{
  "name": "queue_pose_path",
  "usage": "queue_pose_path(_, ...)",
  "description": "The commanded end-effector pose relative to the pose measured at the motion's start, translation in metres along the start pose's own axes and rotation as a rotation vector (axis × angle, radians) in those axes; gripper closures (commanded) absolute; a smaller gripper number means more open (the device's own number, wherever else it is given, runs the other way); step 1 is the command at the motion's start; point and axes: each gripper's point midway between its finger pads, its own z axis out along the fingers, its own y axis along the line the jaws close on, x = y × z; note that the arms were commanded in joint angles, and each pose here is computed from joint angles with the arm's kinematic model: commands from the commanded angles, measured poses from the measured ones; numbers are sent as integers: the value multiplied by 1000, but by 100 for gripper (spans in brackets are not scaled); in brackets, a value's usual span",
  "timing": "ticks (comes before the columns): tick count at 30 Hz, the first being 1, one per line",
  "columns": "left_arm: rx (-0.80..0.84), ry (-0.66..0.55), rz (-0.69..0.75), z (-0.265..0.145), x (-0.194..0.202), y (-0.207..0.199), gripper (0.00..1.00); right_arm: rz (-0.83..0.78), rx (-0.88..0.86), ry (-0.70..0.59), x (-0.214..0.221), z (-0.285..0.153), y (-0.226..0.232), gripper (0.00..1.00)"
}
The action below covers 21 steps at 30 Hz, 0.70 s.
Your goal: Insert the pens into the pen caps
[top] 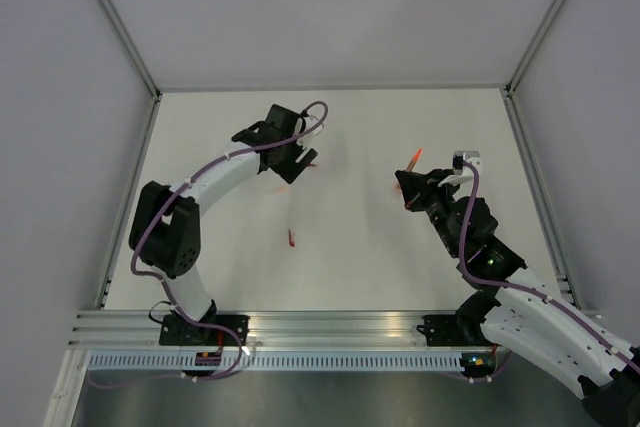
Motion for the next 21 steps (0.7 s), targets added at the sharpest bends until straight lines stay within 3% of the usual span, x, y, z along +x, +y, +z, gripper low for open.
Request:
queue_pose_path(1,-52,-225,-243,-42,-48,20,2,-2,13,-24,-5,0,-2,100)
queue_pose_path(5,-3,-435,-571,-73,-83,39,0,1,8,-26,-6,0,-1,100)
queue_pose_path(6,-61,-494,-652,-81,-93,54,0,-1,10,-25,-6,0,-1,100)
queue_pose_path(8,-180,-513,-1040,-87,-96,84,2,1,10,-25,-6,0,-1,100)
queue_pose_path(9,-233,-357,-1148,-78,-67,81,5,2,10,-25,-6,0,-1,100)
queue_pose_path(10,-243,-342,-1327,-75,-81,96,8,2,7,-24,-5,0,-1,100)
queue_pose_path(13,-307,-111,-1607,-59,-58,88,2,5,3,-22,-5,0,0,100)
queue_pose_path(16,-271,-4,-1881,-42,-40,67,2,9,-5,-24,-7,-1,2,100)
queue_pose_path(18,-175,0,-1996,-41,-45,52,5,8,0,-28,-8,-2,1,100)
queue_pose_path(21,-206,119,-2188,-22,-23,30,14,4,4,-30,-8,-2,-1,100)
